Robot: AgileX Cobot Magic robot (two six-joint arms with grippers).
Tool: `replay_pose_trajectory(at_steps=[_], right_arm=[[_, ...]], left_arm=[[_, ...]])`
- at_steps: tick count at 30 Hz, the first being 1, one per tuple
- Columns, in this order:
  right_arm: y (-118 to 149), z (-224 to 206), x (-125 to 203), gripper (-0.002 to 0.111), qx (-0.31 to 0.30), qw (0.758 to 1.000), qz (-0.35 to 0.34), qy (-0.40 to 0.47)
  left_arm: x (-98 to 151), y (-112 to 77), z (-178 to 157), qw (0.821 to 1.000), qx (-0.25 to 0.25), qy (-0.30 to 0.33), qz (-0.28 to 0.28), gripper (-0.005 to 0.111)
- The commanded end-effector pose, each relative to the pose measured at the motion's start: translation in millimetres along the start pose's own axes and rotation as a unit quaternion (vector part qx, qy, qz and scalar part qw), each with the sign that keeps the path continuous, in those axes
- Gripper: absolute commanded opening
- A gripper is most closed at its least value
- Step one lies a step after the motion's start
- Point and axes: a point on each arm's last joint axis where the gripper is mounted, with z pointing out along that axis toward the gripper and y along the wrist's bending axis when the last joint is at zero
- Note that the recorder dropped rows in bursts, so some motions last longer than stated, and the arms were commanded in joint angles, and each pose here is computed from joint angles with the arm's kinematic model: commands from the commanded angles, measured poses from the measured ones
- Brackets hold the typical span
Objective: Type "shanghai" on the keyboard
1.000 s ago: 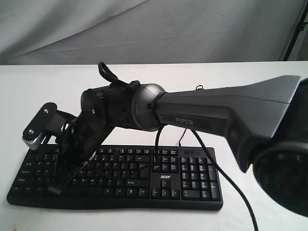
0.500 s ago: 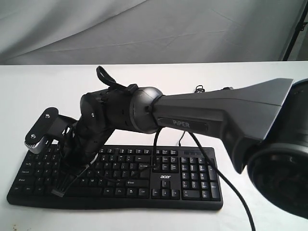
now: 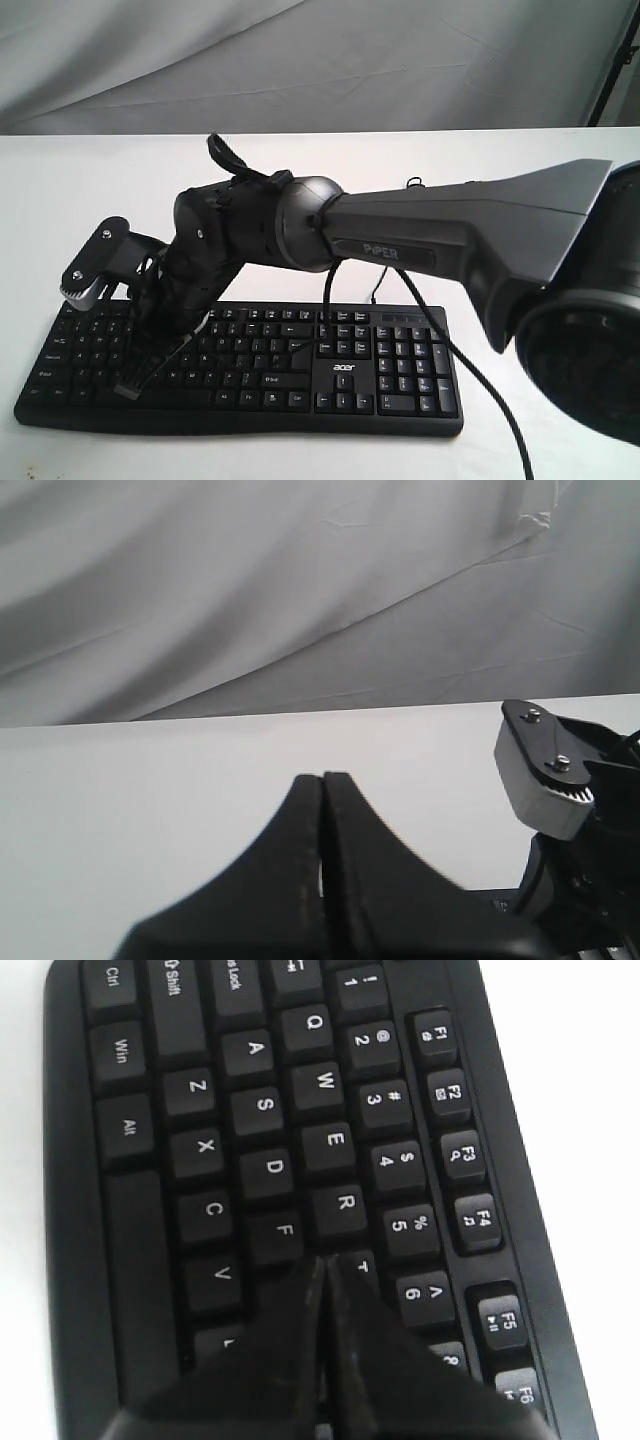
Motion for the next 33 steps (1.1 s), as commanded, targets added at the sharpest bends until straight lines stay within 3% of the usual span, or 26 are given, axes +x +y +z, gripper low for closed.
replay_pose_trajectory(at_steps=[1, 33], right_arm=[[-3.7, -2.0, -0.9, 0.0, 0.005, 1.0, 0.0, -0.002], [2.9, 7.2, -0.6, 0.0, -0.011, 1.0, -0.013, -0.007]], left_arm=[[-0.4, -0.5, -0.1, 1.0, 0.004, -0.005, -0.004, 0.0], [-0.4, -0.5, -0.1, 1.0, 0.004, -0.005, -0.004, 0.0]])
